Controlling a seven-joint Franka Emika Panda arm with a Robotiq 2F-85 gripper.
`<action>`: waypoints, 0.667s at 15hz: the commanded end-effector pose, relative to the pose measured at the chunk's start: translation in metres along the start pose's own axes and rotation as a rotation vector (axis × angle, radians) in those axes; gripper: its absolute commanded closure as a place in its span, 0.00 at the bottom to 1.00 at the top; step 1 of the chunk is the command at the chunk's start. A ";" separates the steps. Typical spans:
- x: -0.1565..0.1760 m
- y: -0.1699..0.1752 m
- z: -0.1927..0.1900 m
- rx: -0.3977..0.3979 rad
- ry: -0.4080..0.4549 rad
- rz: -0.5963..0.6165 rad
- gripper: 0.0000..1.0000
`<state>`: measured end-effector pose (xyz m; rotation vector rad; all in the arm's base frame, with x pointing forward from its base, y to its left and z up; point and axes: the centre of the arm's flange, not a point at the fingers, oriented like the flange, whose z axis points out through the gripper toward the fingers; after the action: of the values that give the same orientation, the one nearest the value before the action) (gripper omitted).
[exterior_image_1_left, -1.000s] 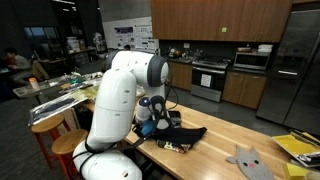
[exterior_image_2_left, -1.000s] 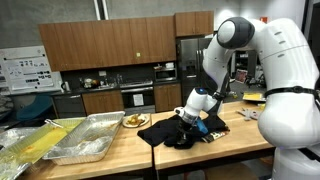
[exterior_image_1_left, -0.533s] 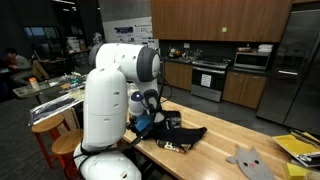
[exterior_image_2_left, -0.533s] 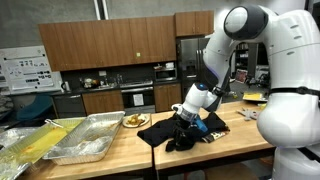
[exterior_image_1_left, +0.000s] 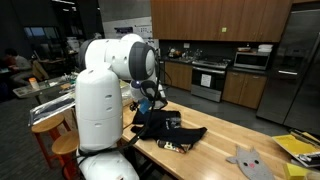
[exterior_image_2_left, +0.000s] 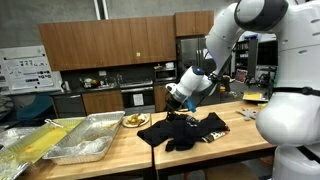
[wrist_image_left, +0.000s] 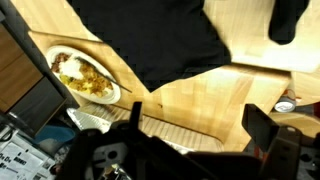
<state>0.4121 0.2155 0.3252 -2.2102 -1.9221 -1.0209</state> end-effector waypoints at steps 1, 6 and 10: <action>-0.004 0.036 0.007 -0.008 0.129 -0.075 0.00; 0.008 0.067 0.007 -0.052 0.286 -0.187 0.00; -0.013 0.083 0.004 -0.074 0.307 -0.138 0.00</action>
<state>0.4925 0.2118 0.3617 -1.8578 -1.9742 -1.3583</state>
